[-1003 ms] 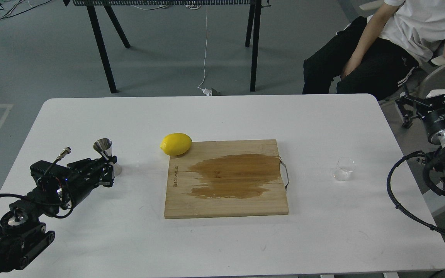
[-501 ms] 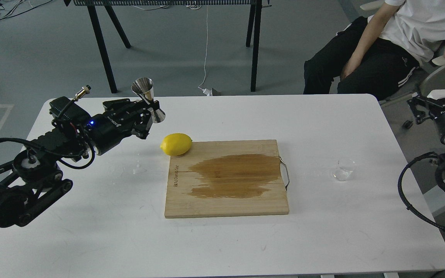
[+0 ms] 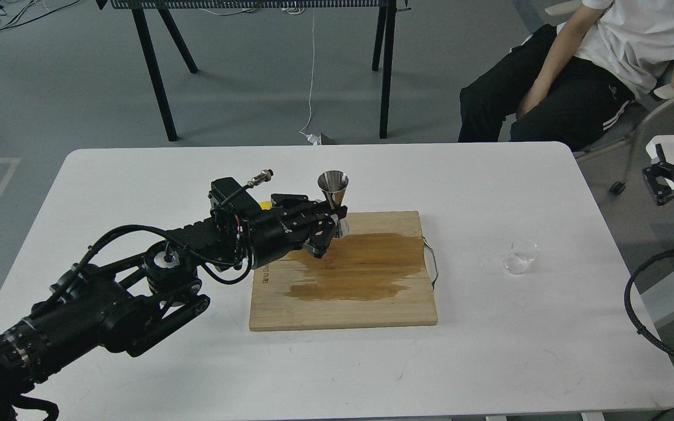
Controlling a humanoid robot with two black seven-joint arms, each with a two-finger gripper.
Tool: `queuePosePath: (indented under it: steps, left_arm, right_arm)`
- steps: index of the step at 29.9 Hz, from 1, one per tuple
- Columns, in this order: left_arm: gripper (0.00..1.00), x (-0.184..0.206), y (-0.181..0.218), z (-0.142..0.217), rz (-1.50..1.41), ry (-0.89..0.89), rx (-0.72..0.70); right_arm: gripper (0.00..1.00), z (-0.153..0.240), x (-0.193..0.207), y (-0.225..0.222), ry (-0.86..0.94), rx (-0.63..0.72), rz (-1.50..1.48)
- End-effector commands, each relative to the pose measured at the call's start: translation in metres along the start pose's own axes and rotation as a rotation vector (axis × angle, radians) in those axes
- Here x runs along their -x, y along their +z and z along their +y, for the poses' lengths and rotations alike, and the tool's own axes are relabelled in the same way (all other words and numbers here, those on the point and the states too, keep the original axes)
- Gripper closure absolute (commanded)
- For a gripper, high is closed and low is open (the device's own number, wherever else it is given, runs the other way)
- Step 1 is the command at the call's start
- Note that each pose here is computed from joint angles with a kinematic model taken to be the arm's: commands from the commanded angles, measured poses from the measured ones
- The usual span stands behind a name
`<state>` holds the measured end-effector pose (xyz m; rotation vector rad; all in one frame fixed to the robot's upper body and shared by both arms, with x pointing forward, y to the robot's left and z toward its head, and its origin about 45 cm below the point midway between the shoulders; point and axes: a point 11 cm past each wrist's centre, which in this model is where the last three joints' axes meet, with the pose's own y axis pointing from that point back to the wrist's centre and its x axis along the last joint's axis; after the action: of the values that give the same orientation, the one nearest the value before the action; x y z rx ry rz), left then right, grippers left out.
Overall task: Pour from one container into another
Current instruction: 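Lift the jigger with the left gripper and carry it over the board, then lower the jigger onto the wooden board and open the left gripper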
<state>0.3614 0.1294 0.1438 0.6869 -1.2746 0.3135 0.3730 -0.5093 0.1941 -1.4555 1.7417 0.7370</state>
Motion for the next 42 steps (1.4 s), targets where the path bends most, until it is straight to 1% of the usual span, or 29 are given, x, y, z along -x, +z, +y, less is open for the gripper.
queuePosePath:
  steps: [1,4,11,27,35,37,38,42]
  left_arm:
    - [0.95,0.016,0.002,-0.011,0.023,-0.033,-0.039]
    - [0.96,0.027,0.004,-0.022,0.047,-0.054,-0.054]
    - [0.95,0.045,0.007,-0.029,0.055,-0.102,-0.069]
    - [0.93,0.055,0.013,-0.031,0.041,-0.136,-0.066]
    - [0.90,0.052,0.015,-0.034,0.040,-0.129,-0.062]
    - [0.85,0.051,0.015,-0.034,0.040,-0.129,-0.061]
    - [0.80,0.052,0.014,-0.034,0.040,-0.130,-0.065]
    - [0.80,0.053,0.008,-0.033,0.037,-0.136,-0.107]
  right_arm:
    - [0.00,0.000,0.000,0.002,0.000,0.002,-0.001]
    - [0.00,0.000,0.001,0.005,-0.002,0.005,-0.008]
    - [0.00,-0.001,0.001,0.003,-0.002,0.003,-0.005]
    - [0.00,-0.001,0.000,0.005,-0.001,0.005,-0.007]
    - [0.00,-0.002,0.002,0.006,-0.005,0.005,-0.009]
    - [0.00,-0.002,0.002,0.006,-0.005,0.005,-0.009]
    - [0.00,-0.002,0.003,0.006,-0.007,0.005,-0.010]
    - [0.00,-0.003,0.003,0.006,-0.008,0.005,-0.010]
